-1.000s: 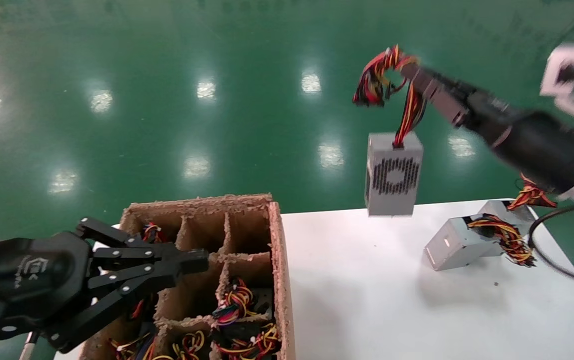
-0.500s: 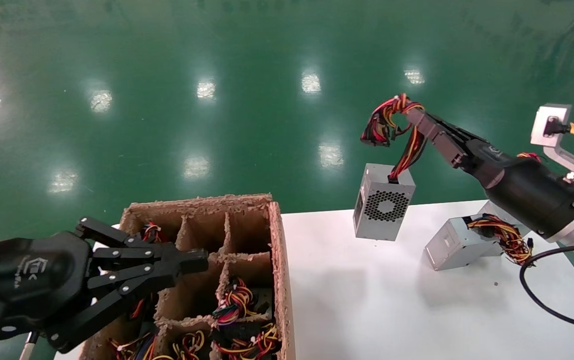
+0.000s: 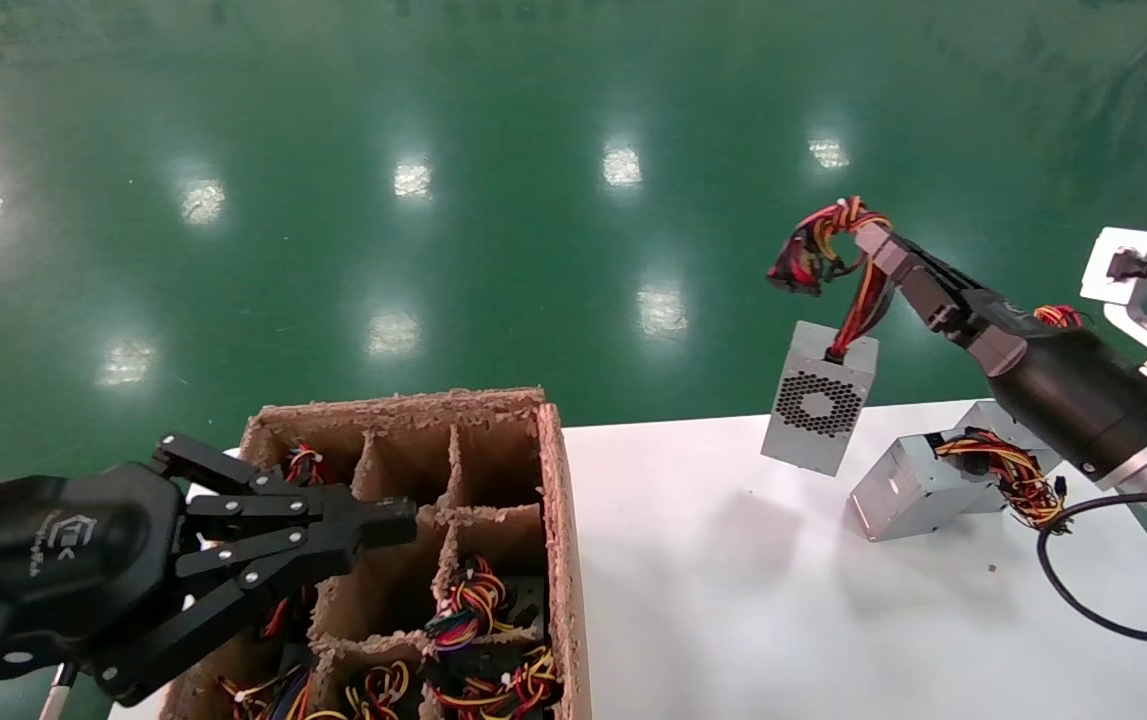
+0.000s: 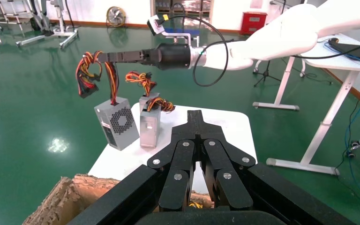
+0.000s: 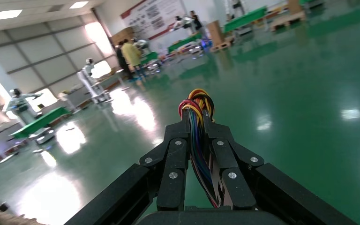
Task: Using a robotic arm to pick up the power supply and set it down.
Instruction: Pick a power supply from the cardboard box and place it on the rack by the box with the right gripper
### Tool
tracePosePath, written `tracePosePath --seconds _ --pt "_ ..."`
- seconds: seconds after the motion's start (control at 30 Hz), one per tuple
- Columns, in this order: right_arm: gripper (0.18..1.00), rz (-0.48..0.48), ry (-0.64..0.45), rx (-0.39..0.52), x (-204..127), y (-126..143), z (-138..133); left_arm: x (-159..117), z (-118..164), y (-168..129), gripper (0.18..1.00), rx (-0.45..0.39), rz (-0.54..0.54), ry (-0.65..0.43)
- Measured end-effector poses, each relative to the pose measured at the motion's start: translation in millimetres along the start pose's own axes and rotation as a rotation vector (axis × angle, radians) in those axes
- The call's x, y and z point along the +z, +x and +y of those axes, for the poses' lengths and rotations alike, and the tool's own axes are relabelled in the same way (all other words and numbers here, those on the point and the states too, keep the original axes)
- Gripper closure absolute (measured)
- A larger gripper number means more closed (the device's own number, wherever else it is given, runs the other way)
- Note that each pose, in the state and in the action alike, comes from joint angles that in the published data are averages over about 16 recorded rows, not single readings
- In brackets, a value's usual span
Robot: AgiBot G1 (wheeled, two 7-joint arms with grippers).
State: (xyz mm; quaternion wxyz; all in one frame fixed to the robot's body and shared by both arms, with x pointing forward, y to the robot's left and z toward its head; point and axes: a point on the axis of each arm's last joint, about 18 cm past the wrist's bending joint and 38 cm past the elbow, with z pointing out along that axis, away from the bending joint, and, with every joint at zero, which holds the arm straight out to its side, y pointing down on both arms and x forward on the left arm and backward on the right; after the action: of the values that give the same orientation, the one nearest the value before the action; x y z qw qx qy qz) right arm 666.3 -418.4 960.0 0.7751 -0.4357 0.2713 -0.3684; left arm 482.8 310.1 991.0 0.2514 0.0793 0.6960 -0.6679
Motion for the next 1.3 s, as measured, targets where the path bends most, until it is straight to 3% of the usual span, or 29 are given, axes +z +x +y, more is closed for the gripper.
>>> tracePosePath --seconds 0.6,1.3 --pt "0.959 0.282 -0.050 -0.009 -3 50 5 0 0 0 0.993 0.000 0.000 0.000" --pt "0.959 0.331 -0.065 -0.040 -18 64 -6 0 0 0 0.993 0.000 0.000 0.000"
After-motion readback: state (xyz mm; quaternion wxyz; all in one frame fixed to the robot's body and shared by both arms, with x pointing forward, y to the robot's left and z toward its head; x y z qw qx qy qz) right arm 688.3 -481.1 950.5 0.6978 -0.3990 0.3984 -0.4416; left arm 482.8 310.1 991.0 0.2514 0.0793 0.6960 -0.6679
